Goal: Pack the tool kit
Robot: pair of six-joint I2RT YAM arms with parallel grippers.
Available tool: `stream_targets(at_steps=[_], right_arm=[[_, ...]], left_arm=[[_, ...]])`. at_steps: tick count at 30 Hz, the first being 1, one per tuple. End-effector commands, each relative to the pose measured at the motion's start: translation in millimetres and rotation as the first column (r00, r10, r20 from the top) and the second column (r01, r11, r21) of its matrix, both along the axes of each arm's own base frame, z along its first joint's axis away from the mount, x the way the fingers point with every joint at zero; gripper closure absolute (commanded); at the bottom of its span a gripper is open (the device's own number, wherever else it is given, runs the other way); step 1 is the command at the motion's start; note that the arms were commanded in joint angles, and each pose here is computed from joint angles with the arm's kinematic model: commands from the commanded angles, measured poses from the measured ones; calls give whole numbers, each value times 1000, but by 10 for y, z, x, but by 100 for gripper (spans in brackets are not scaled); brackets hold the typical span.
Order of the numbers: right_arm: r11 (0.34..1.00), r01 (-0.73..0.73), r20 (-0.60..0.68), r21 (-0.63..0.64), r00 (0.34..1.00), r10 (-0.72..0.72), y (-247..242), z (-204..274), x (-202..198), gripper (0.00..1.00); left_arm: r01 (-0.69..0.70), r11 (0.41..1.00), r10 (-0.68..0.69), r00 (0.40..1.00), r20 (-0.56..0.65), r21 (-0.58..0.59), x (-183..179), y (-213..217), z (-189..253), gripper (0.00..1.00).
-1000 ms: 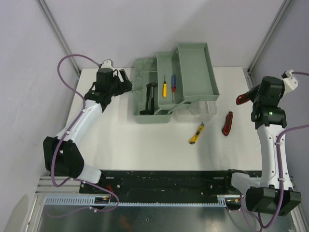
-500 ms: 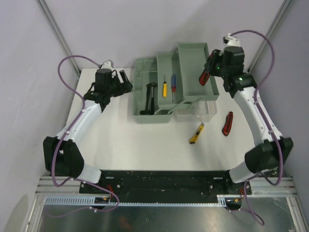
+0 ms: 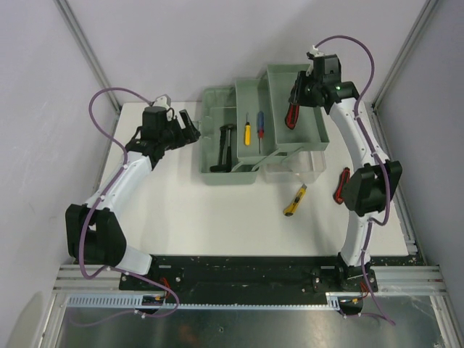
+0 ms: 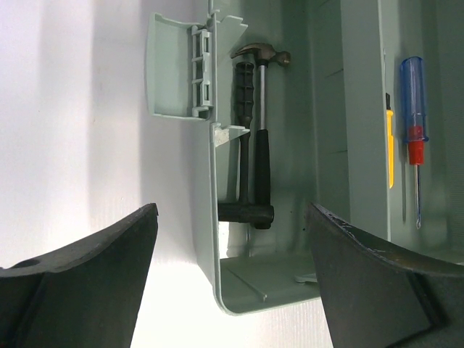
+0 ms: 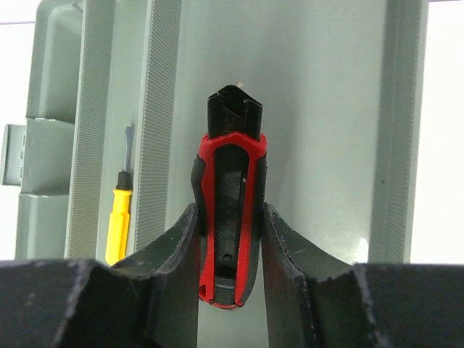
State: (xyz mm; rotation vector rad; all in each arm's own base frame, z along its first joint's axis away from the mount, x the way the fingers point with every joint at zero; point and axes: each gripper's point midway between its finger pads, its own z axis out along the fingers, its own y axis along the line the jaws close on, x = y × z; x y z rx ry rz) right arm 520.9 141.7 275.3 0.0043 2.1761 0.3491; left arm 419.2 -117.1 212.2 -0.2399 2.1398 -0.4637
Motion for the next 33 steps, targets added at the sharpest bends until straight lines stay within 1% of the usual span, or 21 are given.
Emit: stream_targets(at_steps=[1, 5, 8, 12, 16, 18, 20, 23, 25, 27, 29, 31, 33], right_arm=[[999, -50, -86, 1, 995, 50, 76, -34, -43, 81], [999, -36, -158, -8, 987, 35, 70, -260, -25, 70], [1000, -18, -193, -10, 981, 16, 59, -396, -12, 66], [1000, -5, -210, -16, 978, 2, 52, -473, 8, 62], [1000, -1, -198, -16, 980, -2, 57, -435, 29, 54], [1000, 1, -174, -24, 985, -5, 61, -353, 46, 47], [999, 1, -117, -36, 993, -5, 68, -182, 72, 39], [999, 5, 14, -52, 1000, -5, 52, 218, 53, 29], [999, 19, 110, -32, 994, -15, -11, 522, -9, 23], [997, 74, 191, -3, 979, -72, -194, 768, -95, 20], [988, 142, 228, 52, 962, -150, -454, 882, -228, 19], [966, 230, 228, 118, 940, -252, -795, 857, -366, 19], [928, 326, 194, 181, 913, -359, -1117, 707, -534, 20]], left_arm=[[5, 1000, -4, 1000, 31, -24, 32, -8, 96, 14], [5, 1000, -4, 1000, 27, -23, 44, -7, 80, 14], [3, 1000, -3, 1000, 23, -22, 50, 0, 60, 14], [3, 1000, -3, 1000, 22, -19, 53, 9, 54, 14], [4, 1000, -4, 1000, 18, -19, 58, 7, 33, 14], [6, 1000, -6, 1000, 13, -17, 59, 5, 13, 14], [6, 1000, -5, 1000, 11, -14, 62, 12, 0, 14], [9, 1000, -9, 1000, 9, -9, 59, 13, -15, 14], [16, 1000, -16, 1000, 6, -5, 50, 12, -36, 13], [20, 1000, -20, 1000, 0, -2, 45, 14, -65, 13], [21, 1000, -21, 1000, -8, 1, 42, 15, -101, 13], [23, 1000, -23, 1000, -15, 2, 43, 12, -132, 13], [26, 1000, -26, 999, -20, 2, 45, 6, -153, 13]])
